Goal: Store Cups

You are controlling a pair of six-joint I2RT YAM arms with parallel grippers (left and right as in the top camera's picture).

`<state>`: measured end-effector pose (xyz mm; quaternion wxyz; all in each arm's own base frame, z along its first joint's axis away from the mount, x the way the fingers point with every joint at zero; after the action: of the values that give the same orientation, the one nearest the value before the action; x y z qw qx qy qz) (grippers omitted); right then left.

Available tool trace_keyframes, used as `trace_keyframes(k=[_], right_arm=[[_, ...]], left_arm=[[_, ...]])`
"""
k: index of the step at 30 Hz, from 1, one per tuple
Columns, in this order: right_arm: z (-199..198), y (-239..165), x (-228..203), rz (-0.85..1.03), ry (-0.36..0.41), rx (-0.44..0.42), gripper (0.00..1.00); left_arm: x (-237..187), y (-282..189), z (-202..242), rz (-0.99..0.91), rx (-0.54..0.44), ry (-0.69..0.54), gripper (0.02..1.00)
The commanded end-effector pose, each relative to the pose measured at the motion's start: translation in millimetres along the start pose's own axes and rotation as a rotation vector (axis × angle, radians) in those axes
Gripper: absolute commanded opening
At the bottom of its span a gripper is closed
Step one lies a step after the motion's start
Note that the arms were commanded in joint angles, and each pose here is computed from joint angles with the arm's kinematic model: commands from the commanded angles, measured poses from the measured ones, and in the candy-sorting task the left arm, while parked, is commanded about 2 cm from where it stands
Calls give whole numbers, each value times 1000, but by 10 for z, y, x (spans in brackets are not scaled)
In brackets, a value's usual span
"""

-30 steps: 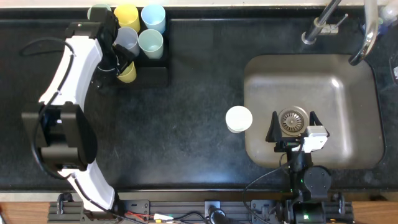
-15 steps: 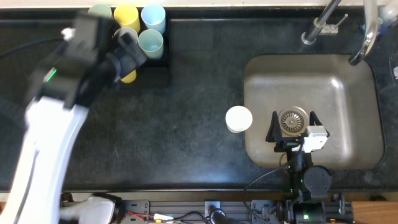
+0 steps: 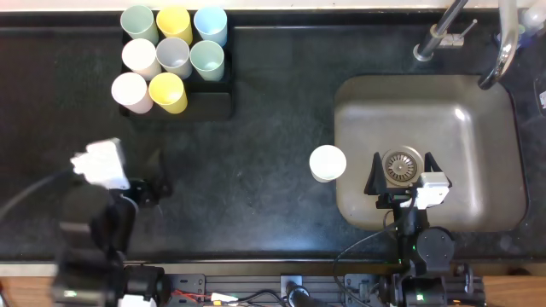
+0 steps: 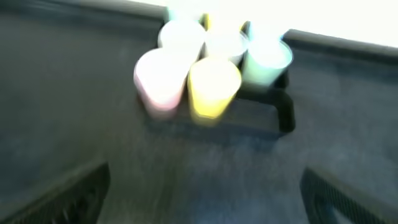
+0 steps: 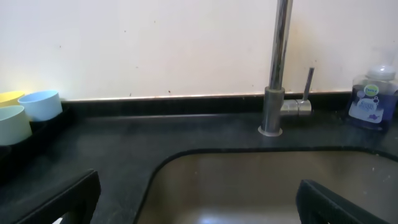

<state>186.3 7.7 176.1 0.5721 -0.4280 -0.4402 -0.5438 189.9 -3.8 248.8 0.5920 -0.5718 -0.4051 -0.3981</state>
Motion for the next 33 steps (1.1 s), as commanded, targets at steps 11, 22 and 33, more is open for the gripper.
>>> trace_keyframes(k=[11,22,33], right_arm=[[-5,4,-35,1,-7,4,1000],[-5,4,-35,1,-7,4,998],[-5,4,-35,1,-7,4,998]], left_arm=[[-480,132,-117,-496,-66,158,998],[-840,269,-114,-294,-60,268,998],[-839,268,-118,-295,-64,268,1000]])
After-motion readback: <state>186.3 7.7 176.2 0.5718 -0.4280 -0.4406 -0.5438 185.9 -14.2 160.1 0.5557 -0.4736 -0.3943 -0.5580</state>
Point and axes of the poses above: each gripper's point midway between its finger pads, its own y axis out along the fingers, its own z axis along the line the jaws close on, x = y × z, the point moved 6 cm from there along -y, back along the fingers, and after that the axes turned 9 degrees about y, right-handed, at the moved point
